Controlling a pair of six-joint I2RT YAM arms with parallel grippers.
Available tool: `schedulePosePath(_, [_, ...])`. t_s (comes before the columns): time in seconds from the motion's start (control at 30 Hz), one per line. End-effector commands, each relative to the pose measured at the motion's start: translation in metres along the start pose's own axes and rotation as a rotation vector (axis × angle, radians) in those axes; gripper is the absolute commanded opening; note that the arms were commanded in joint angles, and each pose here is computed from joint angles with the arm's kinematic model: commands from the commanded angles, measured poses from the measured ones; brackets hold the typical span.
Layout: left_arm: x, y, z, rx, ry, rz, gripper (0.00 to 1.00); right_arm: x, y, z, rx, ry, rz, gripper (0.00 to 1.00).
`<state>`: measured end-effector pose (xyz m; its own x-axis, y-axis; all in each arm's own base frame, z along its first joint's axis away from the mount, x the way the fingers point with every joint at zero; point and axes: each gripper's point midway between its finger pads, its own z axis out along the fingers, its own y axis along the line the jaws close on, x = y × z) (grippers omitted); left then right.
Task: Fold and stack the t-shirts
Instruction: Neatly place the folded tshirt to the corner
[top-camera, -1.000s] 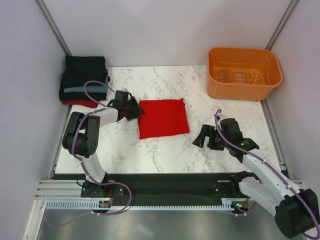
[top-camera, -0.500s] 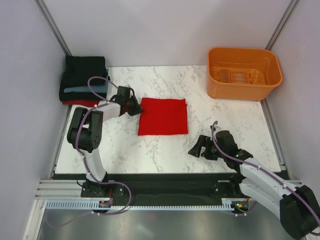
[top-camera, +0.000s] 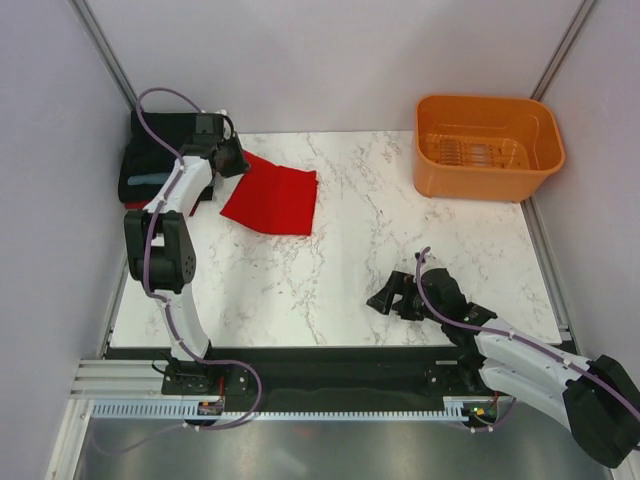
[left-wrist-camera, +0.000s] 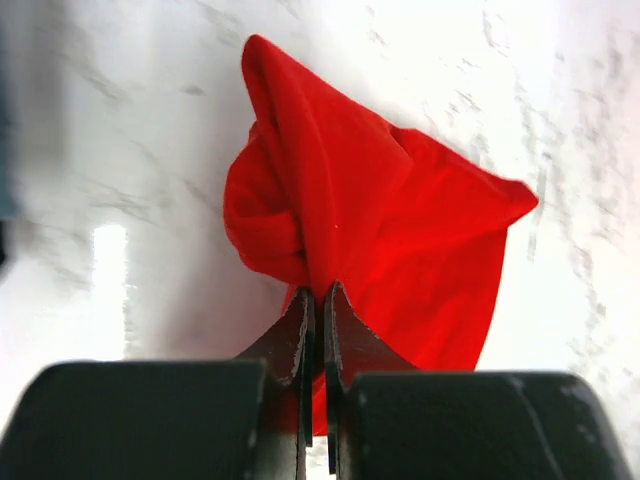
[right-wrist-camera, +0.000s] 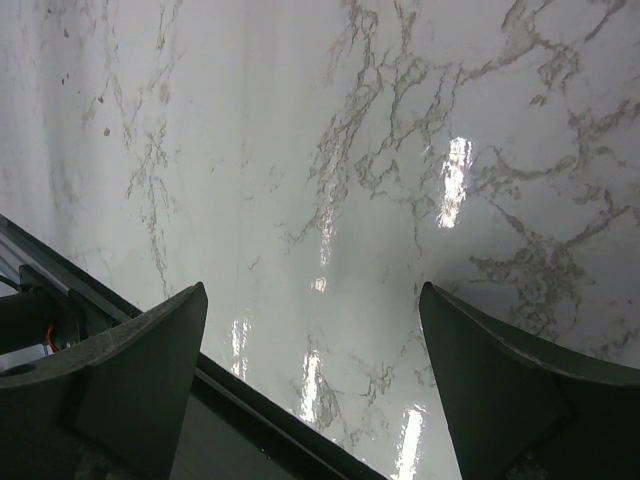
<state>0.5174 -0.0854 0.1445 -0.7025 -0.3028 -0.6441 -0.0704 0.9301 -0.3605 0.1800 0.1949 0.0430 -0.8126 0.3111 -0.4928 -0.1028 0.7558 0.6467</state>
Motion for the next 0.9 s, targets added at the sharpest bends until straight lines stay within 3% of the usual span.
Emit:
schedulePosePath(0.0, [-0.021,0.029,-0.011,-0.123,0.003,0.120,0.02,0.001,-0.006,0.002,0.023,-0.014,0.006,0.95])
schedulePosePath(0.23, [-0.062,0.050,-0.031,-0.224,-0.067,0.146,0.02,0.000,-0.006,0.001,0.012,-0.032,0.012,0.95])
schedulePosePath(0.57, [-0.127,0.036,-0.079,-0.273,-0.246,0.156,0.02,0.000,-0.008,-0.001,0.005,-0.048,0.026,0.95])
schedulePosePath(0.87, [-0.162,0.016,-0.117,-0.246,-0.352,0.150,0.02,0.001,-0.009,-0.002,0.004,-0.051,0.032,0.95])
